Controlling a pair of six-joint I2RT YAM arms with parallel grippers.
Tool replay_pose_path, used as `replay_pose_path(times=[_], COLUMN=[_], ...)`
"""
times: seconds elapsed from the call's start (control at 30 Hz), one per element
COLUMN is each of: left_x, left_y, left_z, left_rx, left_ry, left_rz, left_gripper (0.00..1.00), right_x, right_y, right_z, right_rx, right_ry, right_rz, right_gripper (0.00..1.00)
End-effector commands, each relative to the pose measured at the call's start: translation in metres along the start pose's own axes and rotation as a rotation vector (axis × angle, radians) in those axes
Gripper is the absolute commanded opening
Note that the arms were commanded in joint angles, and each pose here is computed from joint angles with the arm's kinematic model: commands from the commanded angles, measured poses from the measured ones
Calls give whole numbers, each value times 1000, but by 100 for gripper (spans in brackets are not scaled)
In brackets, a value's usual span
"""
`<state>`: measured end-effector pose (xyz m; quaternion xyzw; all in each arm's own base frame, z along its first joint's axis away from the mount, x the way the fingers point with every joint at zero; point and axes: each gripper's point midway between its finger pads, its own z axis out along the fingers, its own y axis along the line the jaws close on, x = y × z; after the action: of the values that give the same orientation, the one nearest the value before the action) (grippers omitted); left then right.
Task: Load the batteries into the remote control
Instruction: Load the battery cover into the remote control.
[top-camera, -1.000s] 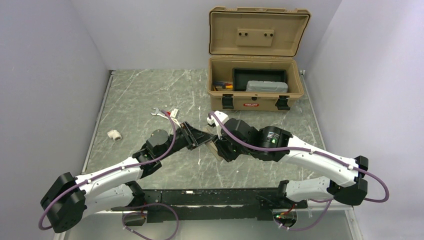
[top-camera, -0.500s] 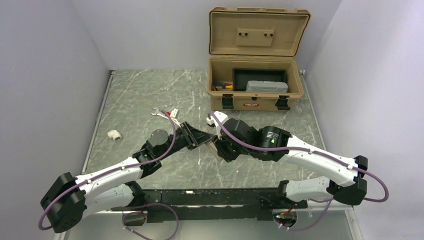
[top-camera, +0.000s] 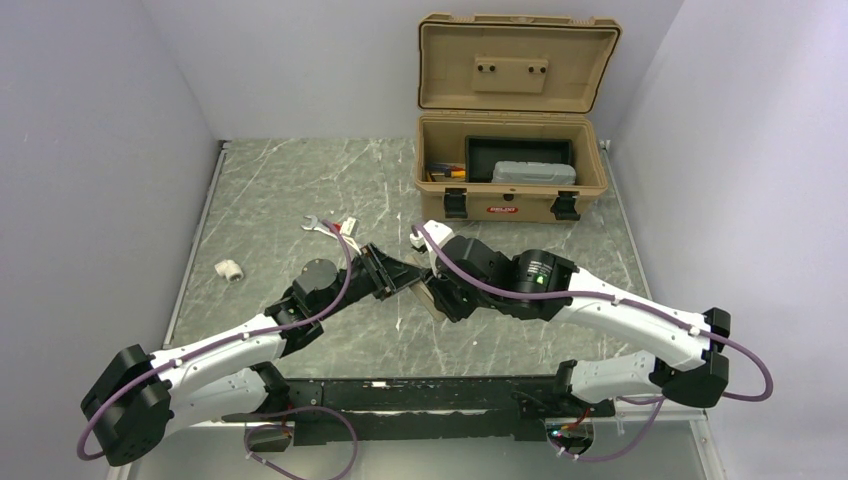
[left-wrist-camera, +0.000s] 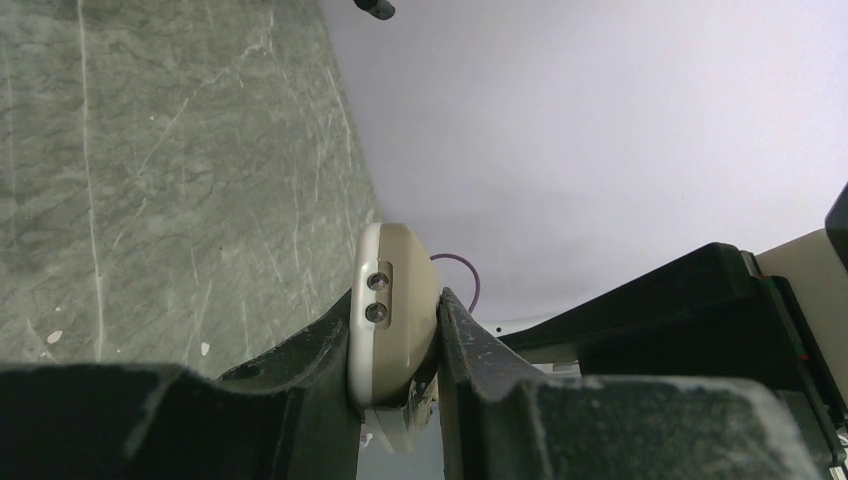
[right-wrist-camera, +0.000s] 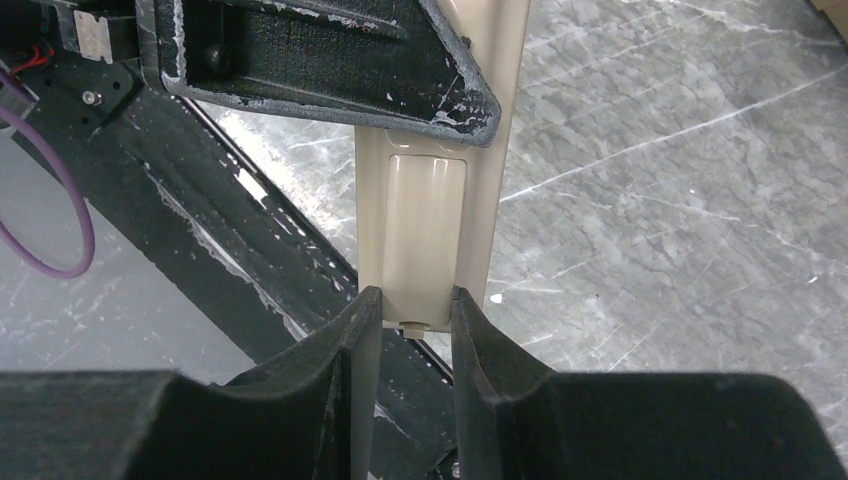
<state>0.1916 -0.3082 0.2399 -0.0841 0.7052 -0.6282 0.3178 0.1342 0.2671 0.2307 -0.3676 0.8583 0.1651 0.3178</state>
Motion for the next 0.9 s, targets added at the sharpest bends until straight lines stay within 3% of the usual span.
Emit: replay_pose_path(times=[0.0,0.23,0.87], left_x=[-9,-8,-6], left_y=[-29,-27,-25], left_z=[2,2,0], left_rx=[70,60,72], left_ry=[-23,-19,-17], left_rz=[-4,-8,-27], left_gripper=[0,0,0], right_x=[-11,-14,-15], right_y=[-1,2,6], right_z=[-7,-4,0], right_rx=[11,1,-11], right_ry=[-18,-23,-29], right_rz=[10,10,22], right_gripper=[22,24,57])
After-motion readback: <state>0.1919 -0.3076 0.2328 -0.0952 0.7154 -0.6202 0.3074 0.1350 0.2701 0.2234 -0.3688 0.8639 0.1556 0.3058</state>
